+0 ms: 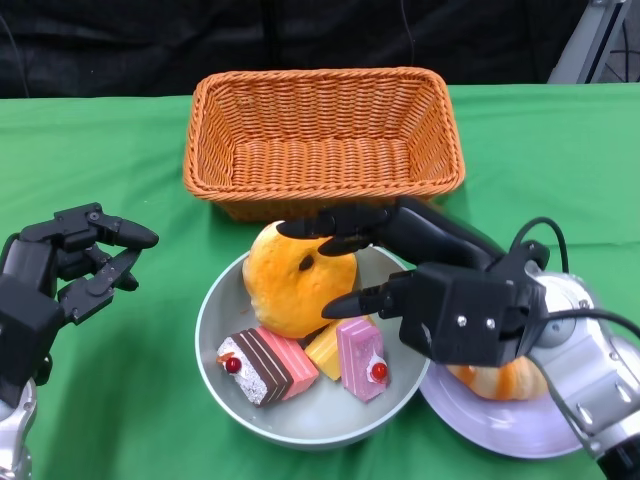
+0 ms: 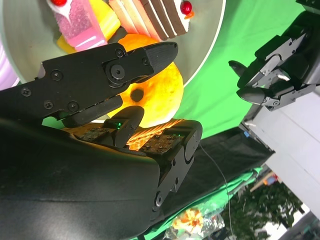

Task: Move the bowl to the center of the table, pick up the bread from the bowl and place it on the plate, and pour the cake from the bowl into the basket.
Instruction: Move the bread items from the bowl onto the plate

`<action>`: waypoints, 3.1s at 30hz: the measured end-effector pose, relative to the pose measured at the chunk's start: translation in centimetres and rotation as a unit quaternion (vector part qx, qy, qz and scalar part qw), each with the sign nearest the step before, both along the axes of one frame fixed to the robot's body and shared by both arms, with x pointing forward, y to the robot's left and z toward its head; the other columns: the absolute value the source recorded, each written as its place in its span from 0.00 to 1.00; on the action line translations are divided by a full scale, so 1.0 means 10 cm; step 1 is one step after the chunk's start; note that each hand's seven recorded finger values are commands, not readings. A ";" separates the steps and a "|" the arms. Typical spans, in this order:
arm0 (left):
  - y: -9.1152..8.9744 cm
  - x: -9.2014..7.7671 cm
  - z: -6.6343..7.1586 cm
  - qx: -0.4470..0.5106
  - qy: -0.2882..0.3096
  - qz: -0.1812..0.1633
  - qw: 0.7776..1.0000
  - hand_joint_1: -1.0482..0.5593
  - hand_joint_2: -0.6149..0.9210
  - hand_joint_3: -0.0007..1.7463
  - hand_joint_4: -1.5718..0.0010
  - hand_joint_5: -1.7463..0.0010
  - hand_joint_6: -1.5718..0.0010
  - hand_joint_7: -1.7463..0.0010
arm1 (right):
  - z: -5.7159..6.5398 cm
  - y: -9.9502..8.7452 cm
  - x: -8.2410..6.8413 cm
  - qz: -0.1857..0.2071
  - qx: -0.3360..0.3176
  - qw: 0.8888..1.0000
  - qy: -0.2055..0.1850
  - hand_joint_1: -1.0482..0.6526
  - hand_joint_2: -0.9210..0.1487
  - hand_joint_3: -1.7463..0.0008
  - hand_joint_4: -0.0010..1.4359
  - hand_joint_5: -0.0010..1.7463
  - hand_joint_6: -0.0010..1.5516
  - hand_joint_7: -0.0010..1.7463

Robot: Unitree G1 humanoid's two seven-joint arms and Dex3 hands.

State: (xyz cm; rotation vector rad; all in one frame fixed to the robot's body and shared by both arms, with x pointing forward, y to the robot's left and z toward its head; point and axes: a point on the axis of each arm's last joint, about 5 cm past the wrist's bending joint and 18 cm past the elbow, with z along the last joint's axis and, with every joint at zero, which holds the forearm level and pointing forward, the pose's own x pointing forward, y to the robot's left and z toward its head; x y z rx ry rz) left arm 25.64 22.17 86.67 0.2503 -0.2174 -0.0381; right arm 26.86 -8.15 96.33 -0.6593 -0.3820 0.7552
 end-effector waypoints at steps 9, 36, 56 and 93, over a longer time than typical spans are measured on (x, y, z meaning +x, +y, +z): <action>-0.02 0.00 0.00 -0.003 -0.002 -0.001 1.000 0.53 1.00 0.17 0.48 0.21 0.41 0.55 | 0.18 0.01 0.09 0.010 -0.025 1.000 -0.012 0.28 0.02 1.00 0.38 0.08 0.32 0.00; -0.06 0.01 -0.01 -0.007 -0.004 -0.002 1.000 0.54 1.00 0.18 0.46 0.21 0.42 0.52 | 0.22 0.14 0.36 0.011 -0.074 0.997 -0.002 0.27 0.00 1.00 0.39 0.03 0.30 0.00; -0.08 0.01 -0.01 -0.009 -0.006 -0.004 1.000 0.55 1.00 0.18 0.47 0.21 0.43 0.49 | 0.11 0.17 0.42 0.010 -0.086 0.996 0.006 0.28 0.00 0.99 0.38 0.00 0.30 0.00; -0.10 0.01 -0.01 -0.010 -0.007 -0.003 1.000 0.53 1.00 0.18 0.46 0.26 0.45 0.48 | -0.01 0.19 0.45 0.030 -0.094 0.994 0.036 0.28 0.00 0.97 0.41 0.02 0.29 0.00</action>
